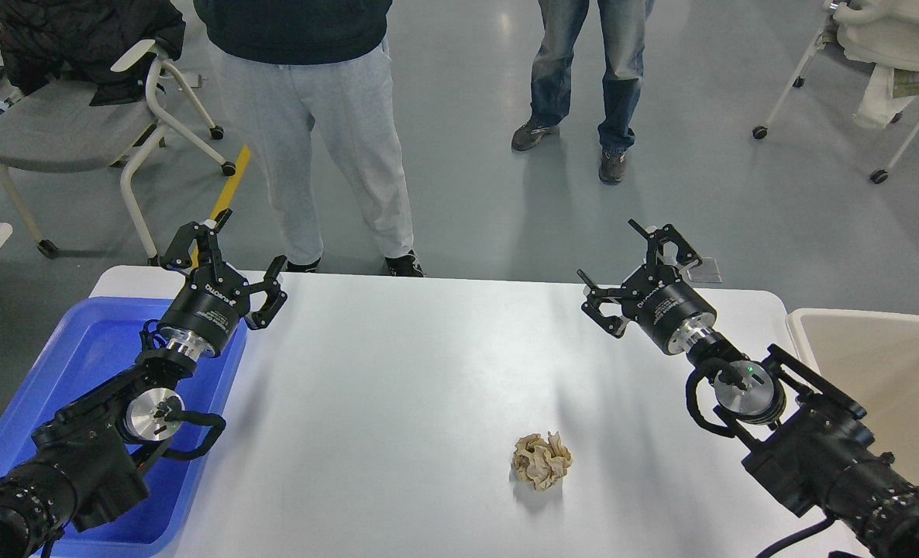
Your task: Tidy desktop
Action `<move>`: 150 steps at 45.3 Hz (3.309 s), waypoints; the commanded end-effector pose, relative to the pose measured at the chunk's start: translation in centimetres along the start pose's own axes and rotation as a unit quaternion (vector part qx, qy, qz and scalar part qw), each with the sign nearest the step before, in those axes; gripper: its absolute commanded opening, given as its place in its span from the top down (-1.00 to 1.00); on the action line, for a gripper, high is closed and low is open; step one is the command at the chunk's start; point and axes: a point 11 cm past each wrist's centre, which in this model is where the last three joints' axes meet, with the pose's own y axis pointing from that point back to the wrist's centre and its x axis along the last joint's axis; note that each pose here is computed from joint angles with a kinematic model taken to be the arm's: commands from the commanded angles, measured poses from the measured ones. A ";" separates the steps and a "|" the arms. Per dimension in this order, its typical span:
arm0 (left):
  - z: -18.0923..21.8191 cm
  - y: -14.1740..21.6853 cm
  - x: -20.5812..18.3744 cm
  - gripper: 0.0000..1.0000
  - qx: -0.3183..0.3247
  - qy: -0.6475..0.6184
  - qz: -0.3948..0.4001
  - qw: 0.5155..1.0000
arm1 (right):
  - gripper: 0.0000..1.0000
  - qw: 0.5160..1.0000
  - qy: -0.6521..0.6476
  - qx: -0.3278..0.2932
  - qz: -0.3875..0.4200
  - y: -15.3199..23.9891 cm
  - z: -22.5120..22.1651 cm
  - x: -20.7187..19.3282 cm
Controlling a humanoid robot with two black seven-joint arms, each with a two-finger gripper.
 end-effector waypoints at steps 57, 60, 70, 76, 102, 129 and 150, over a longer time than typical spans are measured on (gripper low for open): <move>0.0 0.0 0.0 -1.00 0.000 0.000 0.000 1.000 | -1.00 0.888 0.425 -0.147 -0.094 5.7 -8.7 -8.6; 0.0 0.0 0.0 -1.00 -0.001 0.000 0.000 1.000 | -1.00 0.871 0.453 -0.169 -0.087 6.1 -8.7 -8.5; 0.0 0.0 0.0 -1.00 0.000 -0.001 0.000 1.000 | -1.00 0.799 0.561 -0.210 -0.053 6.8 -9.7 -10.0; 0.1 -0.1 0.0 -1.00 0.000 -0.001 -0.001 1.000 | -1.00 0.791 0.571 -0.217 -0.039 7.3 -9.3 -12.6; 0.0 0.0 0.0 -1.00 0.000 -0.001 0.000 1.000 | -1.00 0.677 0.671 -0.296 -0.063 7.6 1.7 -15.2; 0.0 0.0 0.0 -1.00 0.000 0.000 0.000 1.000 | -1.00 0.584 0.730 -0.346 -0.079 9.8 9.5 -8.6; 0.0 0.0 0.0 -1.00 0.000 -0.001 0.000 1.000 | -1.00 0.562 0.738 -0.362 -0.090 10.1 13.2 -5.2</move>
